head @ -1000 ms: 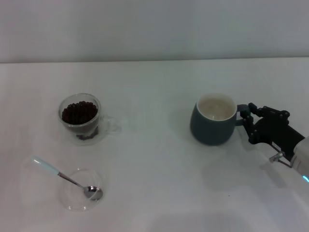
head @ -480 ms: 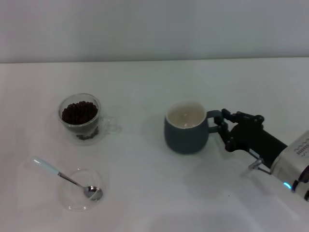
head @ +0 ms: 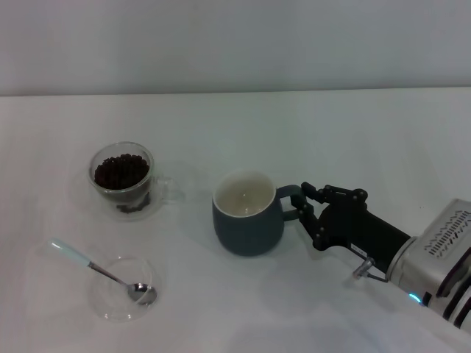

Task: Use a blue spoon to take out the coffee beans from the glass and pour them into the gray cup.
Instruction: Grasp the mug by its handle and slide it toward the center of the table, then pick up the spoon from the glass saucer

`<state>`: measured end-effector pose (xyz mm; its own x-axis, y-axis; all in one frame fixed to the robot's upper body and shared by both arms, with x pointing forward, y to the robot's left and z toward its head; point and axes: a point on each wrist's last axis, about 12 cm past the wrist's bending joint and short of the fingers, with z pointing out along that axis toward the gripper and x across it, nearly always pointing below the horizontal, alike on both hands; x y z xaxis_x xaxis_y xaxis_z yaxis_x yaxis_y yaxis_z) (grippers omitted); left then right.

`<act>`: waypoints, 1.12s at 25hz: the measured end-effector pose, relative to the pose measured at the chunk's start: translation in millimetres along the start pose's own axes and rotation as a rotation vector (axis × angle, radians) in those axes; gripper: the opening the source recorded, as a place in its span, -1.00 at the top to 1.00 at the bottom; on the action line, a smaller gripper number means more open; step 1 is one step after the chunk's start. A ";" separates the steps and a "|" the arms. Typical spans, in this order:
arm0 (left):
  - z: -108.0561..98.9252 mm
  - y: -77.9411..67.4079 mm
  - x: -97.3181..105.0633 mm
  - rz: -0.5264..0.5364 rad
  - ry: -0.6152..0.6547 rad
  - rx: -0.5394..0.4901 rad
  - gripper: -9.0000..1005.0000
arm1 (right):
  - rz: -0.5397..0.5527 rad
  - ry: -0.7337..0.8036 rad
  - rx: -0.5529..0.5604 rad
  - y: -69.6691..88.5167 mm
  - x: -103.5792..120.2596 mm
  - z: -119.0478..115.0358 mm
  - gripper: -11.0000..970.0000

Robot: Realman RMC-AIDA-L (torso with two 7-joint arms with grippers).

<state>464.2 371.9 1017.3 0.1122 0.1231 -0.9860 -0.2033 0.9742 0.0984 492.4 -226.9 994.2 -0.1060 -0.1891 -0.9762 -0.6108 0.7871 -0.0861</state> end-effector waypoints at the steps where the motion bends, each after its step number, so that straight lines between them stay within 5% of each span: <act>1: -0.1 0.1 0.0 0.000 0.000 0.000 -0.62 | 0.000 -0.002 -0.004 1.1 -0.3 0.3 0.56; 11: -2.2 1.7 0.7 0.005 0.004 -0.004 -0.62 | -0.008 0.014 -0.006 0.3 3.6 -3.3 0.56; 17: -3.5 4.1 0.8 0.009 0.005 -0.008 -0.62 | -0.004 0.024 0.016 -3.8 8.4 -10.9 0.29; 21: -3.7 5.5 0.5 0.013 0.003 -0.009 -0.62 | -0.003 0.017 0.025 -5.4 13.4 -22.5 -0.07; 28: -5.9 8.1 1.0 0.018 0.006 -0.015 -0.62 | 0.016 -0.076 0.050 -6.6 21.6 -67.9 -0.32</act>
<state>456.9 378.8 1016.4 0.1028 0.1398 -0.9848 -0.2197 0.9688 0.1146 440.9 -276.1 987.2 -0.0542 -0.1322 -0.9897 -0.5694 0.8183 -0.0781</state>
